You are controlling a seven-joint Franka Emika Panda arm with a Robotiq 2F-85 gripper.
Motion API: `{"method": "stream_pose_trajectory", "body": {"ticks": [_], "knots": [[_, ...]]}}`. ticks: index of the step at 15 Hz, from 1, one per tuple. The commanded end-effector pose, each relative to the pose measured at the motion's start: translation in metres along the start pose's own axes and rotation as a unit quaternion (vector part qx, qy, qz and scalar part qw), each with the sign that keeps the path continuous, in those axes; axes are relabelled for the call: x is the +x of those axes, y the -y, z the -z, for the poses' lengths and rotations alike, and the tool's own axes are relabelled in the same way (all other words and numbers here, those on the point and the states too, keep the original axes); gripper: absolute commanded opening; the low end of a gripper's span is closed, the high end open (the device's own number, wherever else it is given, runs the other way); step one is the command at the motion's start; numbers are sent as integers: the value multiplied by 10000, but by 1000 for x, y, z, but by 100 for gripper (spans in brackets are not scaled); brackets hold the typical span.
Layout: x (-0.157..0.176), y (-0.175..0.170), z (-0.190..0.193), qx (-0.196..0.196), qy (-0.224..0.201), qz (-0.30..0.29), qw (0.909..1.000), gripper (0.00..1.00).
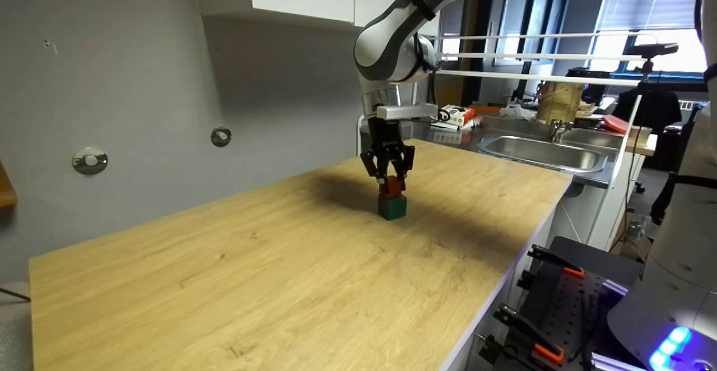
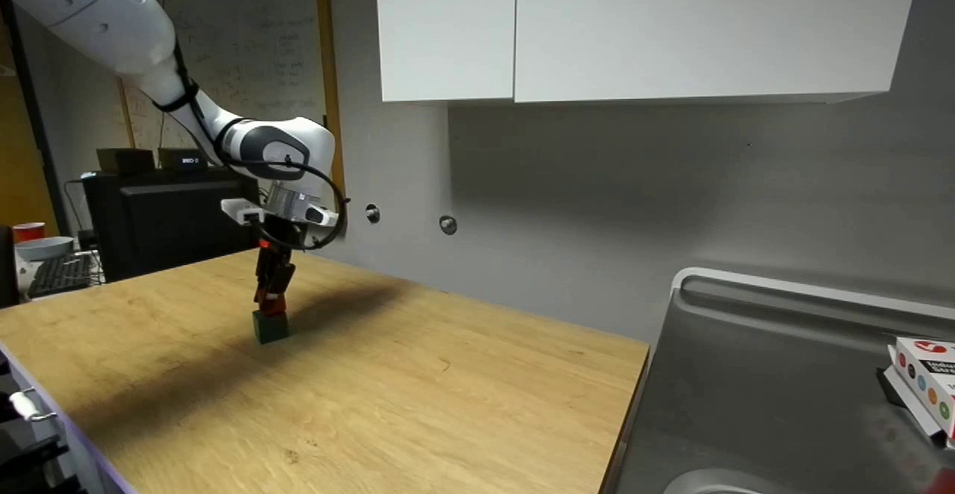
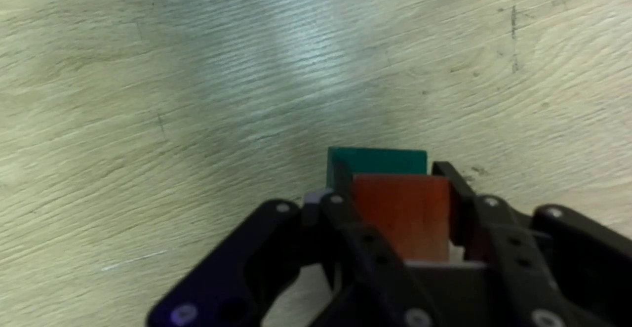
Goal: Pick up the orange cube and place it on top of the green cube.
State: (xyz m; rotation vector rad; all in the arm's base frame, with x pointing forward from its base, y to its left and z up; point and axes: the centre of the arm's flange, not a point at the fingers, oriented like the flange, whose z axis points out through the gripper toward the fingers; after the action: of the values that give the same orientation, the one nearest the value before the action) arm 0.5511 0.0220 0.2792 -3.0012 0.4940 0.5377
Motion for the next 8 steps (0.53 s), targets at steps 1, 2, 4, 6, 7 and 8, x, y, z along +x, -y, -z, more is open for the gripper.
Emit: {"method": "stream_pose_trajectory", "body": {"ticks": [1, 2, 4, 6, 7, 8], "knots": [[8, 4, 2, -61, 164, -25, 9998, 69], [9, 4, 2, -61, 183, -29, 9998, 72], [10, 3, -2, -71, 207, -37, 9998, 77], [10, 3, -4, -57, 229, -23, 9997, 92], [10, 3, -5, -65, 235, -25, 9997, 98], [9, 3, -6, -71, 234, -11, 9997, 100]]}}
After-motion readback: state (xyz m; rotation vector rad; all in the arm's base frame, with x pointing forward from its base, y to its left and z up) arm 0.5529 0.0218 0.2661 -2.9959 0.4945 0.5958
